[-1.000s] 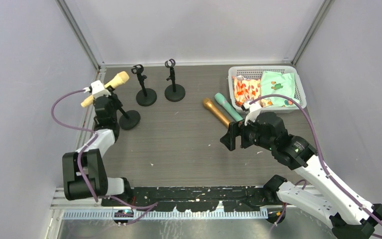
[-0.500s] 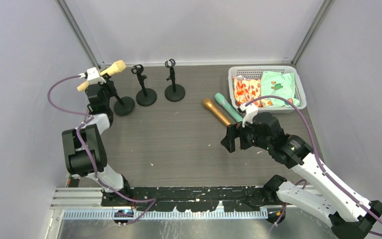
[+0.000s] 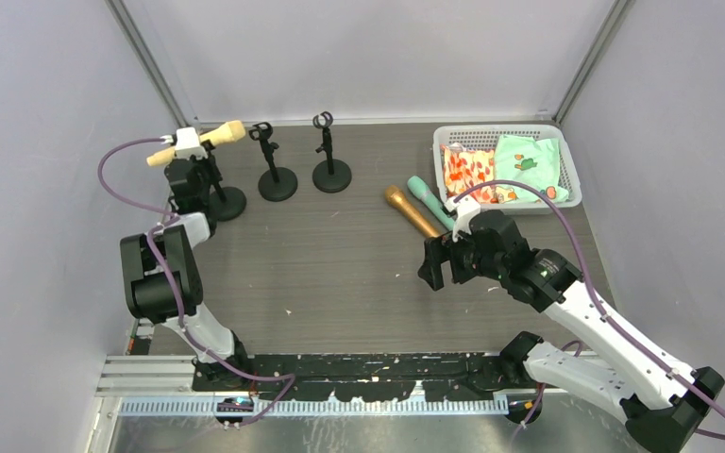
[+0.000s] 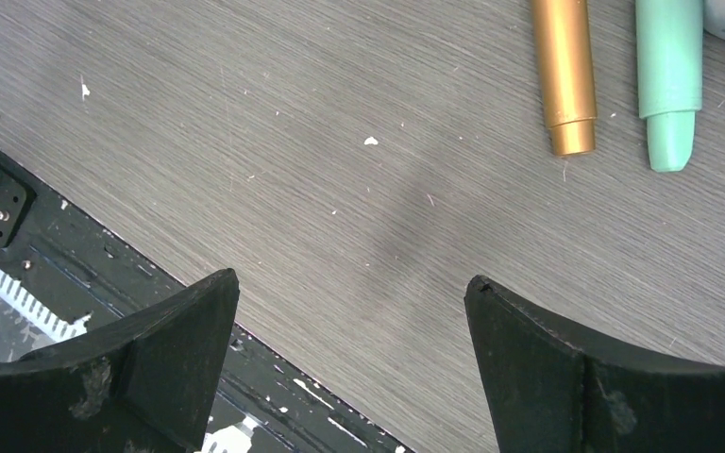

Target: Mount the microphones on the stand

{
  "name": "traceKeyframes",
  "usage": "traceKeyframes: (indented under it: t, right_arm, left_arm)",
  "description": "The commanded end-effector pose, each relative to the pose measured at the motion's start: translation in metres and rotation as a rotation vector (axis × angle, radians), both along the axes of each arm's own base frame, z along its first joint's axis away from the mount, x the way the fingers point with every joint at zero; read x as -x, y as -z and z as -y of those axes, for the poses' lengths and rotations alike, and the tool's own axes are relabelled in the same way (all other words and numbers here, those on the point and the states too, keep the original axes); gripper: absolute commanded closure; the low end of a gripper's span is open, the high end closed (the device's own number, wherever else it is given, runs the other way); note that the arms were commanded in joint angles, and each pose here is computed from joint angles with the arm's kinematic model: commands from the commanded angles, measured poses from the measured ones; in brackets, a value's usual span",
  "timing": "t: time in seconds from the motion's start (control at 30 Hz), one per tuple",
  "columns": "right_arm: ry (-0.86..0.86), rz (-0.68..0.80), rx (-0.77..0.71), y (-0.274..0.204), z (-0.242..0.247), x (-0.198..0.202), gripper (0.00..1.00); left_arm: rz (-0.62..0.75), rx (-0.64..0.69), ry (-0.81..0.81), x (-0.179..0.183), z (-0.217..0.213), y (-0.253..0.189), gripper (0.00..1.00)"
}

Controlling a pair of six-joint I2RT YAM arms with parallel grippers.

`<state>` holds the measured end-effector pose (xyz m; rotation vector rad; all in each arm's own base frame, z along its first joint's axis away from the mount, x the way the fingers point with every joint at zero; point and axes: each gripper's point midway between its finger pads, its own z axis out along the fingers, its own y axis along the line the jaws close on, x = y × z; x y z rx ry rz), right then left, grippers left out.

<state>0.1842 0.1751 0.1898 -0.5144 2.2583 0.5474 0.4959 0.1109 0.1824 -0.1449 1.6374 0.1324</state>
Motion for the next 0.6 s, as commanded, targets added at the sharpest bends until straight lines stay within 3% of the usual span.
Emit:
traceKeyframes:
  t: [0.0, 0.23, 0.57]
  right_arm:
    - [-0.024, 0.057, -0.024, -0.018, -0.006, -0.006, 0.06]
    - [-0.019, 0.062, -0.041, -0.02, -0.006, -0.005, 0.06]
    - [-0.017, 0.08, -0.069, -0.028, -0.009, -0.007, 0.06]
  left_arm:
    - [0.147, -0.044, -0.026, -0.005, -0.008, -0.037, 0.76]
    - [0.125, 0.012, -0.054, 0.005, -0.009, -0.018, 0.54]
    - [0.094, 0.087, -0.069, 0.033, -0.001, -0.008, 0.35]
